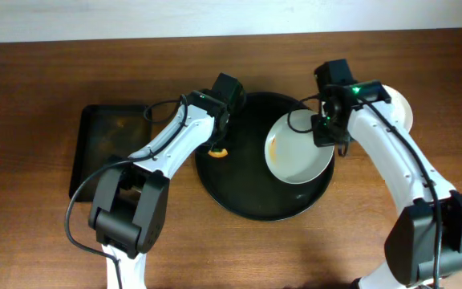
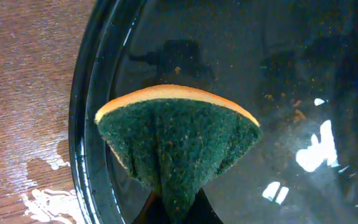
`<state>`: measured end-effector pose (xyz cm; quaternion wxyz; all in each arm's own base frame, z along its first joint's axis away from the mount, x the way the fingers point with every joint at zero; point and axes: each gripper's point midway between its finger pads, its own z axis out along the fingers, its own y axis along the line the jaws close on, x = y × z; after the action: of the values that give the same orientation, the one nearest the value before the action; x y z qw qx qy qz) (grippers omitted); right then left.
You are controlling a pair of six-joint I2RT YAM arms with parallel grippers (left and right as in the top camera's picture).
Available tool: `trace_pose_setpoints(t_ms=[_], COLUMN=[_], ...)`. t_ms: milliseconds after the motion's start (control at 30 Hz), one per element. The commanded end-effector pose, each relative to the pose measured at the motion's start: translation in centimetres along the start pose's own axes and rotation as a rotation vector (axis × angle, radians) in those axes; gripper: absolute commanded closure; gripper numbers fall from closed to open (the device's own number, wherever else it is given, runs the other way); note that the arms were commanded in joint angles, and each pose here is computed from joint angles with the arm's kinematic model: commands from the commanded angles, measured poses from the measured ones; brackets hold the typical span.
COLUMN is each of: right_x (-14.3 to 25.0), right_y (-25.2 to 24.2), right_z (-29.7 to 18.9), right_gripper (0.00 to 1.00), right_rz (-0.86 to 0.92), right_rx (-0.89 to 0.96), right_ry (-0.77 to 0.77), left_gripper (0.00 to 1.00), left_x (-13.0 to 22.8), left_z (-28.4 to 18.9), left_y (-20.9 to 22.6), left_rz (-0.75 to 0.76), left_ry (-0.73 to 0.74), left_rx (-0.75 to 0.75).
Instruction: Clean dirty plates on tray and stack at the side
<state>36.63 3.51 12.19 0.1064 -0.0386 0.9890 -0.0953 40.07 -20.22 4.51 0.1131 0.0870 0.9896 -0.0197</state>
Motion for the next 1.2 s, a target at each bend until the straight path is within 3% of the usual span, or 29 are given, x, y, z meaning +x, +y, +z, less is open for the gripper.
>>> trace_pose_setpoints(t_ms=[0, 300, 500, 667, 1167], right_x=[-0.9, -1.1, -2.8, -4.5, -3.3], right_y=[-0.5, 0.1, -1.4, 0.2, 1.2], right_z=[-1.9, -3.3, -5.9, -8.7, -5.3], right_gripper=[0.96, 0.96, 0.96, 0.96, 0.96], right_rz=[-0.155, -0.341, -0.479, -0.613, -0.688], right_rx=[0.086, 0.232, 0.531, 0.712, 0.767], right_ry=[-0.053, -0.068, -0.122, -0.201, -0.080], left_gripper=[1.00, 1.00, 1.00, 1.00, 1.00], left_x=[-1.0, -1.0, -1.0, -1.0, -0.9], left_z=[-1.7, -1.7, -1.7, -1.7, -1.7], left_y=[-0.3, -0.3, -0.3, -0.3, -0.3], left_rz=[0.013, 0.013, 0.013, 0.013, 0.013], left_ry=[-0.043, -0.044, -0.044, -0.043, -0.037], left_rx=[0.021, 0.021, 0.021, 0.021, 0.019])
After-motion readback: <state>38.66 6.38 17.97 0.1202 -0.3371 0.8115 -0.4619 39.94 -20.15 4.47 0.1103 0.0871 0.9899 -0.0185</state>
